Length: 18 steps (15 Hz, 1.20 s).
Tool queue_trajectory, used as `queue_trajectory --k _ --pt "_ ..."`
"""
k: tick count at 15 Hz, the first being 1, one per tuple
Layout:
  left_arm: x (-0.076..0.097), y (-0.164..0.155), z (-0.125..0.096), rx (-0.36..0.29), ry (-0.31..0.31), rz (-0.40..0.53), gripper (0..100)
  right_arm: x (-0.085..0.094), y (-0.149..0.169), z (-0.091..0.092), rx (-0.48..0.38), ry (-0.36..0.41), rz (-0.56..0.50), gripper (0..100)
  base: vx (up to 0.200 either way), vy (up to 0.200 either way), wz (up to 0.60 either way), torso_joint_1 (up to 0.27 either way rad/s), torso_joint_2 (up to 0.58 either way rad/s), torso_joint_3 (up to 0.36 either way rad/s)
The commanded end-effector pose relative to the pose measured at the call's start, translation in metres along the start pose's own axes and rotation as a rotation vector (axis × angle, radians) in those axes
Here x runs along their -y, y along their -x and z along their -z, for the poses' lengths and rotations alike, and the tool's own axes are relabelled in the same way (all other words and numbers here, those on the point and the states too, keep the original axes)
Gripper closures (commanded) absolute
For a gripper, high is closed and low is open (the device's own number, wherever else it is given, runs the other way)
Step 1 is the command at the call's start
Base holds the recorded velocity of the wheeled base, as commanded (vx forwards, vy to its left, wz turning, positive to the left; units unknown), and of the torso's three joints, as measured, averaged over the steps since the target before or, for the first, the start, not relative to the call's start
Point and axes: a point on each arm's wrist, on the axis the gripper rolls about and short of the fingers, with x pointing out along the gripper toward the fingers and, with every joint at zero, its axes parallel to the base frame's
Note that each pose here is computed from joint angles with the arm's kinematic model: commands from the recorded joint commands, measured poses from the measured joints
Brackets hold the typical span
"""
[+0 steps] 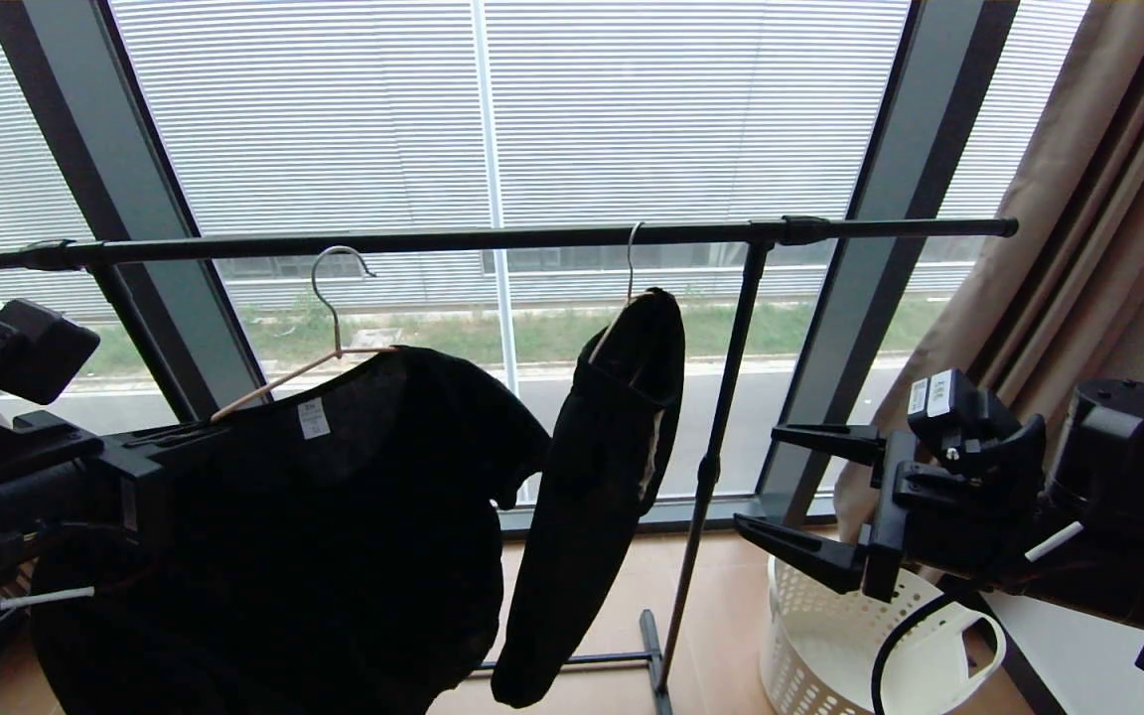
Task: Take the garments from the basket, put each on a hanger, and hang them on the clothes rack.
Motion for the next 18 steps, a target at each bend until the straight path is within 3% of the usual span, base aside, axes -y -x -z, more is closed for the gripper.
queue_trajectory --k 1,4,10,18 --pt "0.001 -0.002 0.002 -0.006 0.000 0.007 100 0.000 0.000 0.000 0.002 0.002 0.000 0 0.000 0.000 0.00 0.000 0.00 0.000" --pt "0.001 0.000 0.002 -0.003 -0.002 0.006 100 0.000 0.000 0.000 0.002 0.002 0.000 0 0.000 0.000 0.00 0.000 0.00 0.000" --pt "0.004 0.002 0.000 0.011 -0.010 0.016 100 0.000 0.000 -0.001 0.003 0.003 0.000 0 0.200 0.000 0.00 0.001 0.00 0.006" --pt "0.013 0.009 -0.002 0.079 -0.017 0.034 100 0.000 0.000 0.000 0.002 0.002 0.000 0 0.000 0.000 0.00 0.000 0.00 0.000"
